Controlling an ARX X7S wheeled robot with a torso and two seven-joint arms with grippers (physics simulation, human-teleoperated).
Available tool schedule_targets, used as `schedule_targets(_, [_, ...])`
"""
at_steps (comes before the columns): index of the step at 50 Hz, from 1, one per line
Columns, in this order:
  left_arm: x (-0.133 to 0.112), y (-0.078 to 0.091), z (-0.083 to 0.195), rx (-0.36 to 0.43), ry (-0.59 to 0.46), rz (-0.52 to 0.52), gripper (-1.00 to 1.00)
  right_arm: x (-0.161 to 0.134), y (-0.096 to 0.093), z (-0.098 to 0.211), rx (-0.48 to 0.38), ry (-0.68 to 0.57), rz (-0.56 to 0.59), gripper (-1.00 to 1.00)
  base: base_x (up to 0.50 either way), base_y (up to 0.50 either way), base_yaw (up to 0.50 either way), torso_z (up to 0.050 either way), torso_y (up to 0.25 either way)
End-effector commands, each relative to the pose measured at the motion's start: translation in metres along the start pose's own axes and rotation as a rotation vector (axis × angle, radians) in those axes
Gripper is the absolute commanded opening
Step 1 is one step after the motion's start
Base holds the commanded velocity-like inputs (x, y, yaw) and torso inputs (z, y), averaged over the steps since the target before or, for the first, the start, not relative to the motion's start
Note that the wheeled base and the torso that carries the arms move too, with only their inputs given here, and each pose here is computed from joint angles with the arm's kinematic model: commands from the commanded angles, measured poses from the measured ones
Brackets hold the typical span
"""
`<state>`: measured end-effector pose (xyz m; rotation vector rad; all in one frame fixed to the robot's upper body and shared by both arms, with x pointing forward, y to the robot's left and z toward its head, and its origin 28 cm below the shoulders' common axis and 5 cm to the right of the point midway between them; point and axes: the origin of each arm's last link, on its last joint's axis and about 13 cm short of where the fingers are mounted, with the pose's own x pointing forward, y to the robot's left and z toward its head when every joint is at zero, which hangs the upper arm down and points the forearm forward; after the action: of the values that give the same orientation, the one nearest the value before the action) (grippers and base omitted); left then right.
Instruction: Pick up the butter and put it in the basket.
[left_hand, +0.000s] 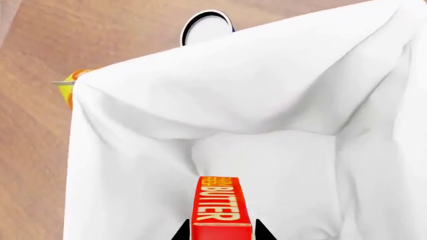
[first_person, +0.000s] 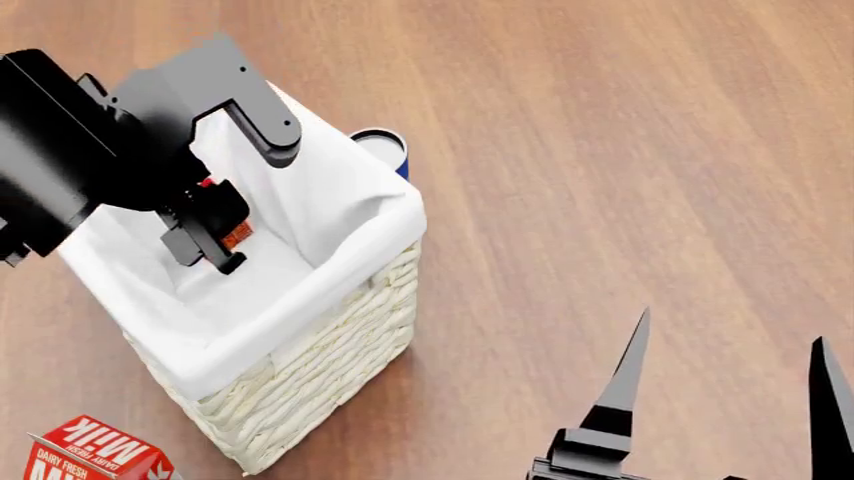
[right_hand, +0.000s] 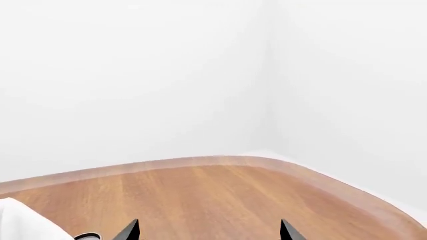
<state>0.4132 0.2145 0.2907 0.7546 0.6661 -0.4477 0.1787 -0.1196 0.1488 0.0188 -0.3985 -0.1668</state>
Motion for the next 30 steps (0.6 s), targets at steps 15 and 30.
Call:
schedule_targets(15, [0.013,-0.002,0.0,0.028,0.026,0.033,-1.0,0.0,-0.001,0.001,-0.006,-0.012,-0.004,1.0,0.0,0.0,0.0,0.001,0.001])
schedule_targets(30, [0.019,-0.004,-0.004,0.026,0.03,0.036,-1.0,0.0,-0.001,0.001,-0.008,-0.009,-0.002,1.0,0.0,0.0,0.0,0.001,0.001])
